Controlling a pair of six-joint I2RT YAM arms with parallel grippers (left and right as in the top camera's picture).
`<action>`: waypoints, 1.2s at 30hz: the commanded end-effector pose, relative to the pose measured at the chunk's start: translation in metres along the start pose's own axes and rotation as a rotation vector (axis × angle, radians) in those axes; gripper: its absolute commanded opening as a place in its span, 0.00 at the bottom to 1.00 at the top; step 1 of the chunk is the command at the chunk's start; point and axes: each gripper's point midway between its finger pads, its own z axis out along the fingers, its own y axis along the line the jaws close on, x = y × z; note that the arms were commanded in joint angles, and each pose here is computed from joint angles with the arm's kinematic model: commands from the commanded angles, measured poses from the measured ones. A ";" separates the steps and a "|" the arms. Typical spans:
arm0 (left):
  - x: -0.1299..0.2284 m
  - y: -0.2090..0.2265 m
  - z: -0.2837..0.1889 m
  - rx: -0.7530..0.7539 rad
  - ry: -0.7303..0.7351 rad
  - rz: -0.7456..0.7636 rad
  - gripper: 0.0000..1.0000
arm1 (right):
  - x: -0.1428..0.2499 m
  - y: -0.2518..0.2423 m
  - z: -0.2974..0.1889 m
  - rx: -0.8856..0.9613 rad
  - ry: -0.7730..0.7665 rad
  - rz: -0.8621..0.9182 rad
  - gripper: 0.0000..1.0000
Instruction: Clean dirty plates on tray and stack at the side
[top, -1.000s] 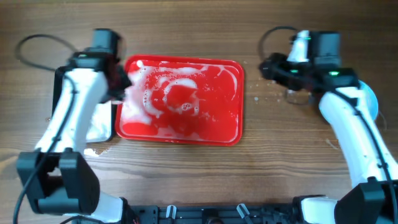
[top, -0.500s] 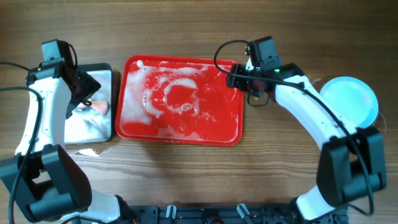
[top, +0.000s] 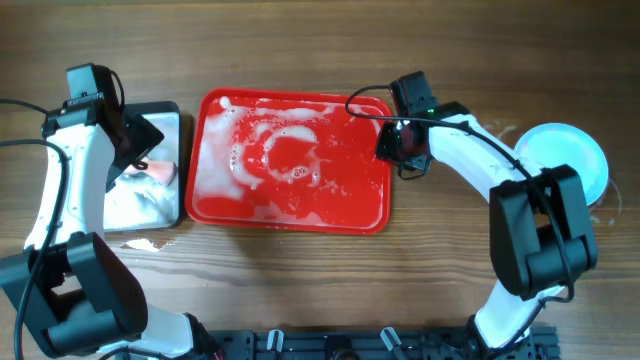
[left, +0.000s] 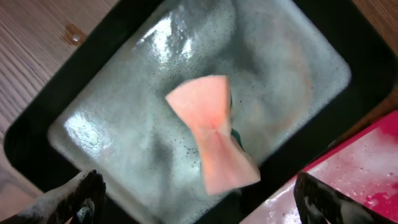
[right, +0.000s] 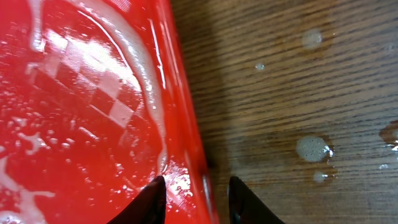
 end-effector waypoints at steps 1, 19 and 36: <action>0.005 -0.005 0.002 0.028 0.024 0.007 0.95 | 0.000 0.006 0.006 -0.040 0.026 -0.046 0.34; 0.006 -0.006 0.002 0.033 0.029 0.007 0.98 | -0.008 0.006 -0.010 -0.047 0.055 -0.394 0.34; 0.007 -0.007 0.002 0.042 0.035 0.007 0.98 | 0.005 -0.026 0.034 0.042 0.170 -0.253 0.04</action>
